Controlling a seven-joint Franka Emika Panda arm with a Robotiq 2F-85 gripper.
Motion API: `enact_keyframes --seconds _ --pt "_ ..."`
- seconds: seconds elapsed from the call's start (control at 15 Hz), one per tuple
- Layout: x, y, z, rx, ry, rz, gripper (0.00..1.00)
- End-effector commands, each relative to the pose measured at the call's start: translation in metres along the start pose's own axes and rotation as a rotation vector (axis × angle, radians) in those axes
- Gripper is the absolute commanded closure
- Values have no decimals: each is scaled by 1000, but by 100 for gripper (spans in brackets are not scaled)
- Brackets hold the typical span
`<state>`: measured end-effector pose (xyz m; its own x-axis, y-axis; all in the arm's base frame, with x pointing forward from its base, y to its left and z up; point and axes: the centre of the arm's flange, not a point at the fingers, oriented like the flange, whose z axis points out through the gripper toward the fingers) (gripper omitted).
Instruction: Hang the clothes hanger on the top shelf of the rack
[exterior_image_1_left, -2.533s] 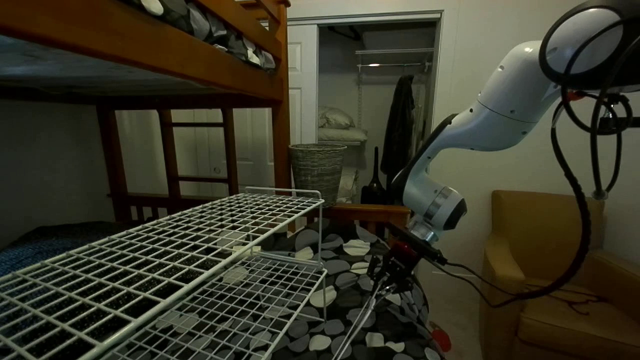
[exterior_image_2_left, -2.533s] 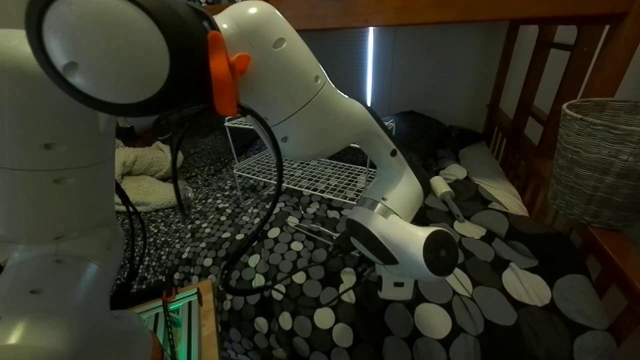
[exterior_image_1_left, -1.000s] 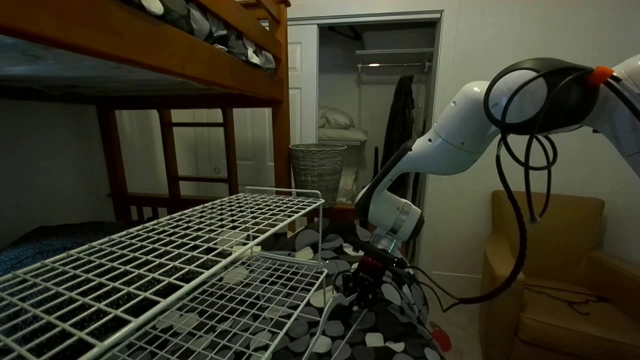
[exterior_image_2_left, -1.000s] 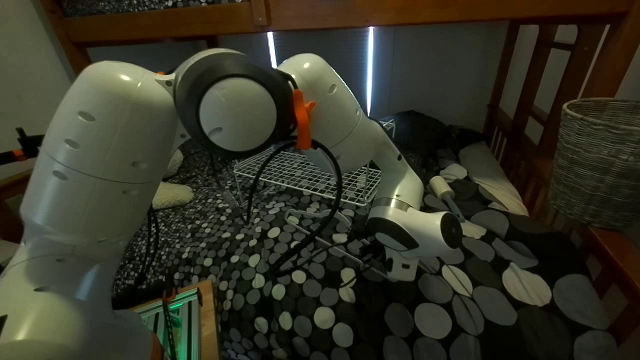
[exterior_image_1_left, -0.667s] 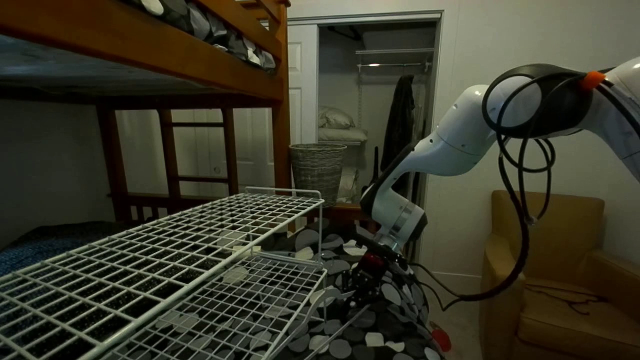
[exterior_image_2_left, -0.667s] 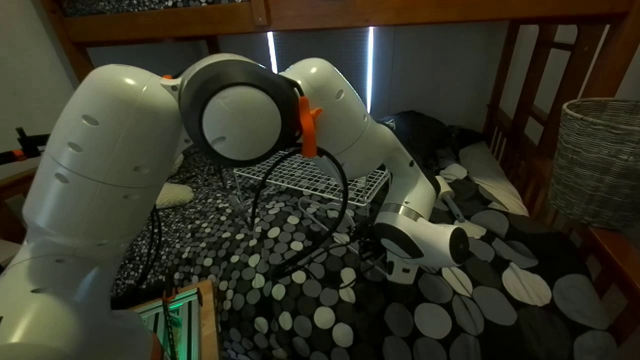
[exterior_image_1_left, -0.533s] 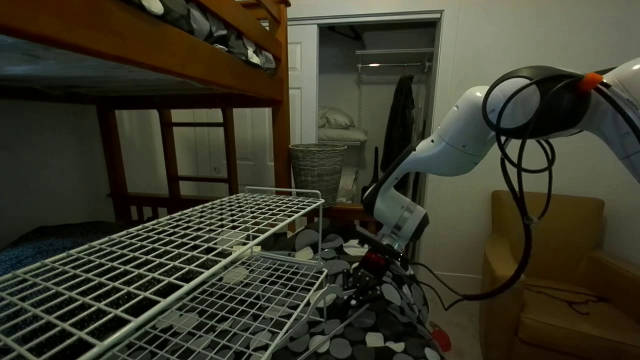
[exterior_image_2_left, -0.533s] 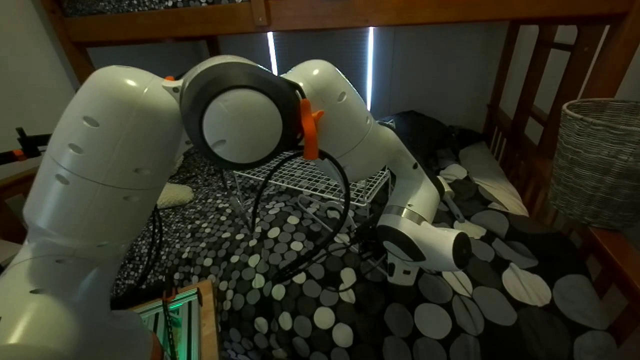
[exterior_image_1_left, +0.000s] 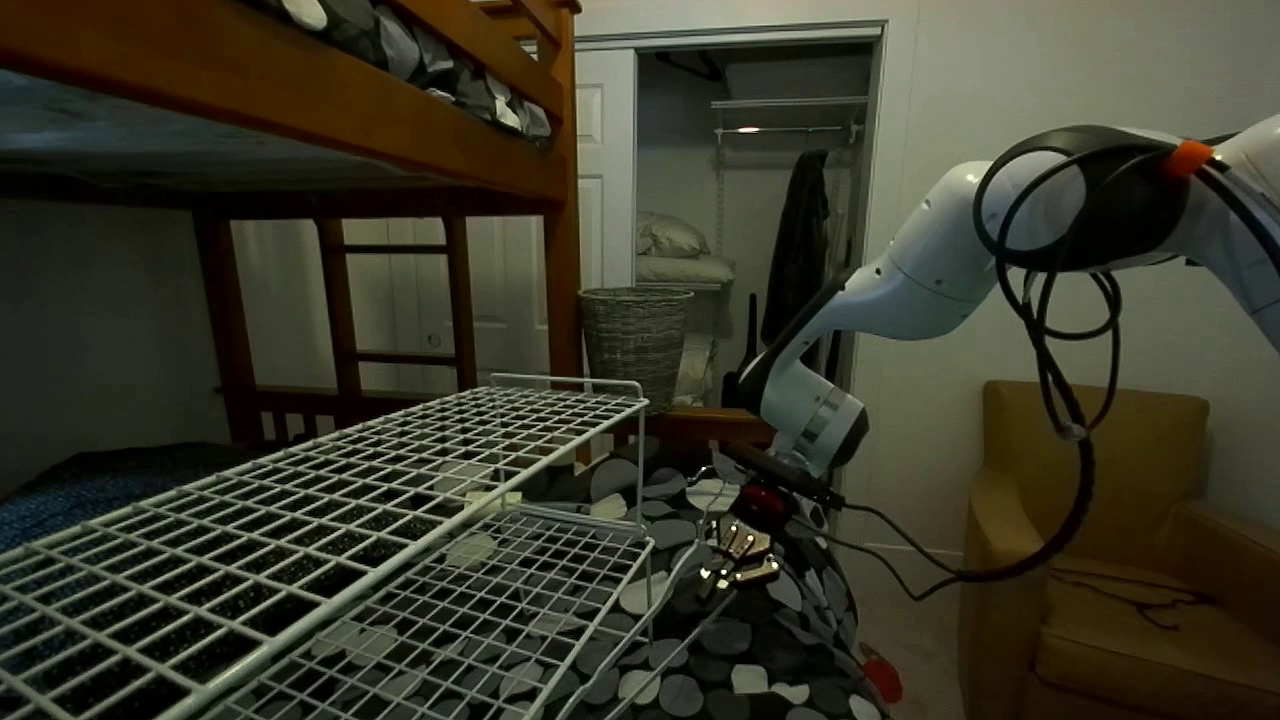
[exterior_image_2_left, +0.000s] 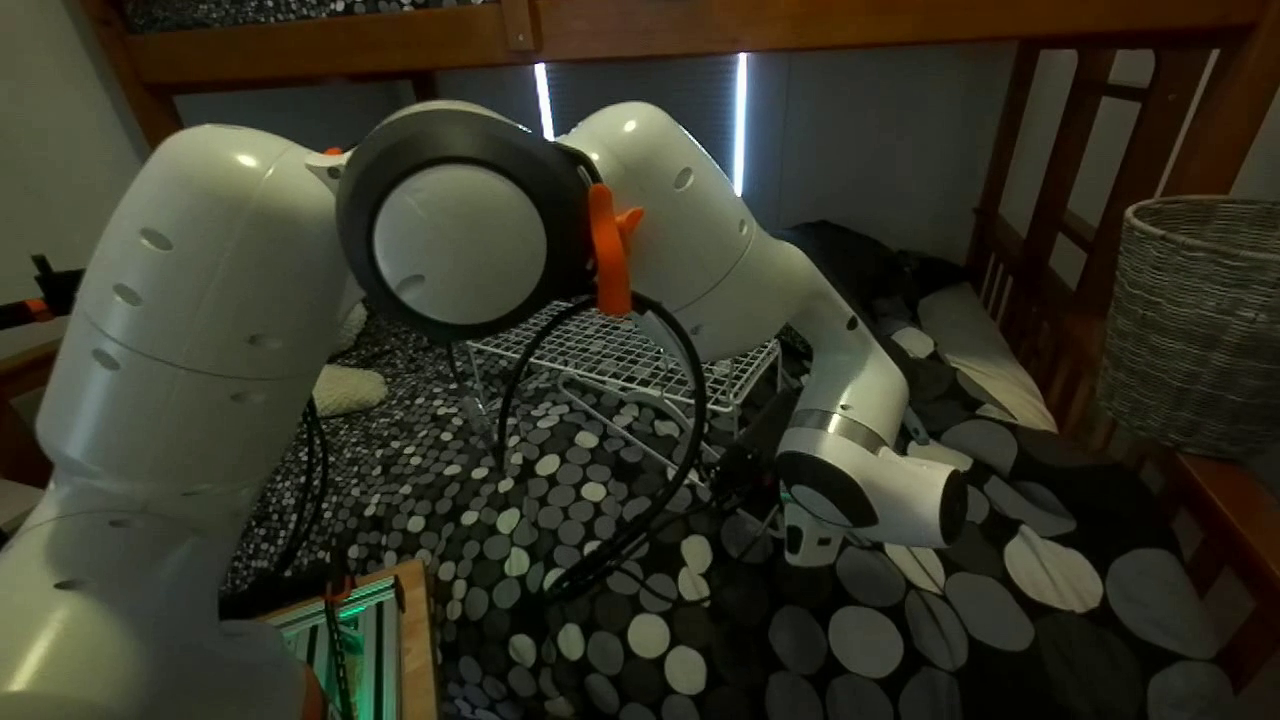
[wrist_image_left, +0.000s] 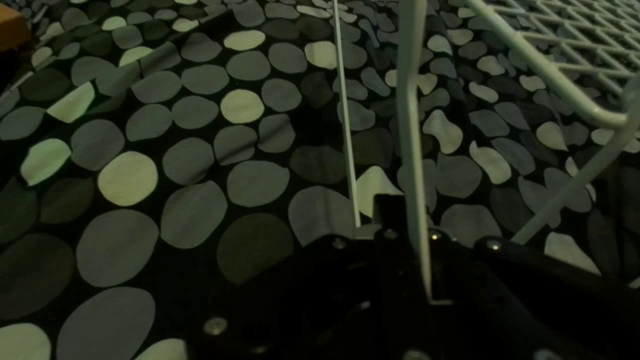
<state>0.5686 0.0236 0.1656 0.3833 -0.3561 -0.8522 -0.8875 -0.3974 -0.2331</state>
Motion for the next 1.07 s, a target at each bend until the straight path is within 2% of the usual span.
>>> enact_keyframes --seconds 0.0,0.53,0.73,0.8,1.0 --pt "-22 5 -20 -74 -14 33 100" --pt "-63 1 -66 -194 103 234 100" --pt "-83 -3 -73 -230 124 229 100" --pt "-67 -4 -68 -187 109 218 99" --pt "-78 -7 -71 -202 122 213 99"
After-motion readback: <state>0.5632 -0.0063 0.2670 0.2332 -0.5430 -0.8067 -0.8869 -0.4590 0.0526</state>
